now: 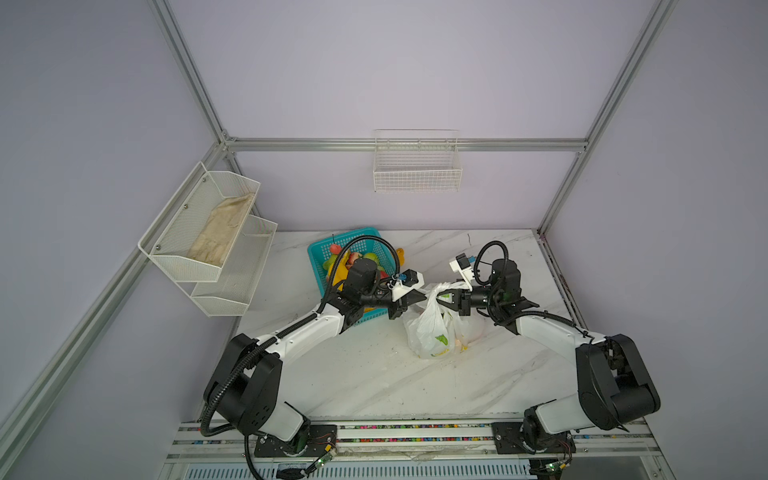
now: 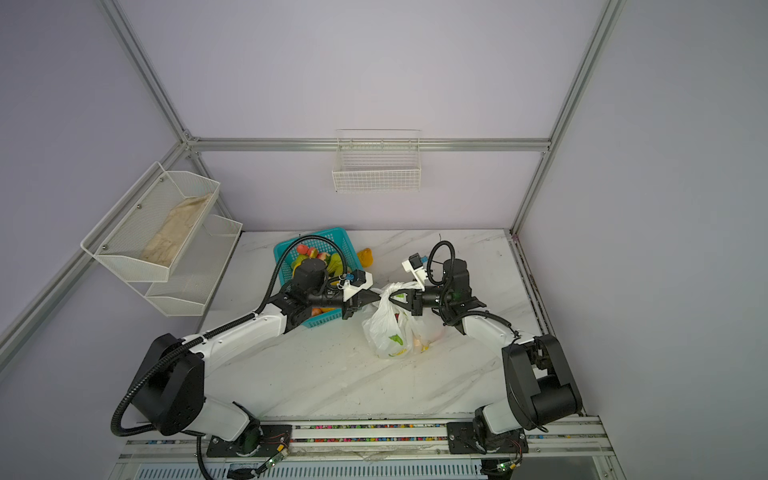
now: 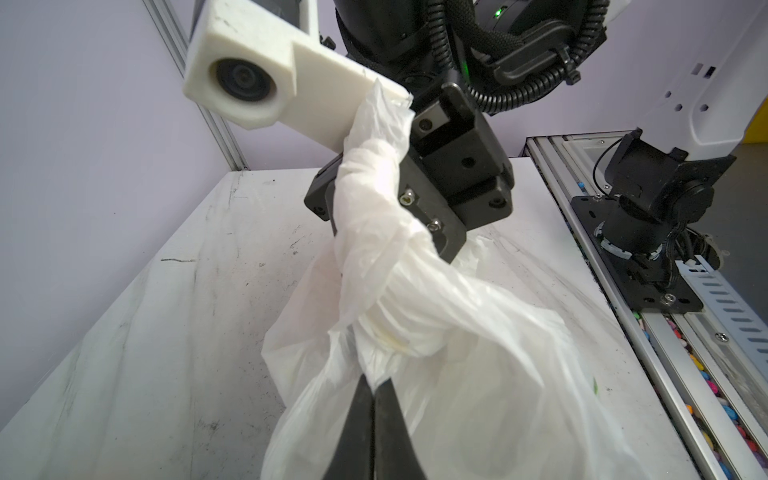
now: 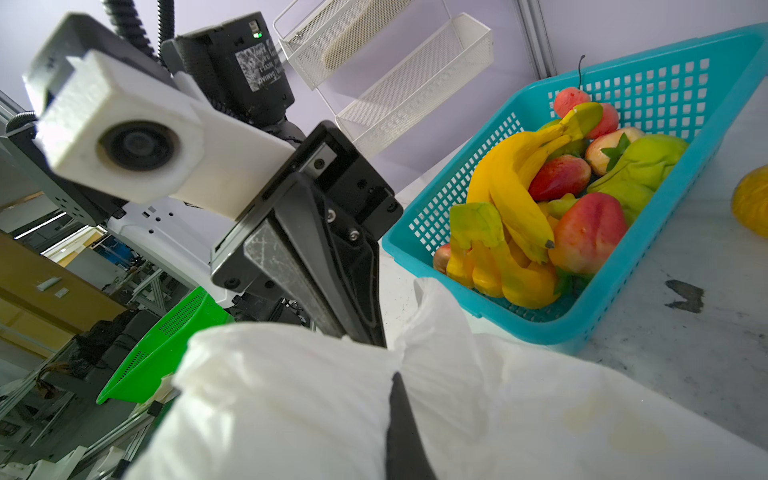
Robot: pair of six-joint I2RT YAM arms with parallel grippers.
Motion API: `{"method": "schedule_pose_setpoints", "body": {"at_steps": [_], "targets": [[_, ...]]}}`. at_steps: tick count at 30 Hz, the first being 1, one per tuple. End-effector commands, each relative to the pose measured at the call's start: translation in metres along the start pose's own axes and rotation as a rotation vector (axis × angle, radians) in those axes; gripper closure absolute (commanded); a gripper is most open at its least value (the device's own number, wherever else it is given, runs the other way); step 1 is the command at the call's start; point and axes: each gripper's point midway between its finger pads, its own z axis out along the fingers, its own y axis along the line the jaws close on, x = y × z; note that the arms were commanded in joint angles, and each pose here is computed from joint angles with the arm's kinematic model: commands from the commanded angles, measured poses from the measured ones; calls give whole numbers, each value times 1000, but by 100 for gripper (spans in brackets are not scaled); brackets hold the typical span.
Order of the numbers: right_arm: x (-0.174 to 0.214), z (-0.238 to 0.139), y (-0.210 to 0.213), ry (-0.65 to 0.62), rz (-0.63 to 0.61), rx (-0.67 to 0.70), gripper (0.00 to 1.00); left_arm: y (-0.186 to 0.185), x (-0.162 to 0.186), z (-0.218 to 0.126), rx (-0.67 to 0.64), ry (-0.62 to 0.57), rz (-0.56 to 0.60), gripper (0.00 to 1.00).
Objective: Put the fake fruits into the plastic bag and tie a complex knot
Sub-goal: 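Hold the twisted handle taut with the left gripper while the right gripper holds the neck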
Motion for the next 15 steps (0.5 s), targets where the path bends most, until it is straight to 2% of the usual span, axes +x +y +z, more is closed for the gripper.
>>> {"method": "schedule_pose_setpoints", "body": {"at_steps": [1, 6, 15], "targets": [[-18, -4, 6, -29, -72, 22, 100, 13, -42, -10, -59, -87, 70, 100], [-22, -12, 0, -52, -69, 69, 99, 16, -33, -14, -113, -67, 48, 100], [-23, -25, -11, -86, -50, 151, 80, 24, -22, -18, -176, -37, 4, 100]]}}
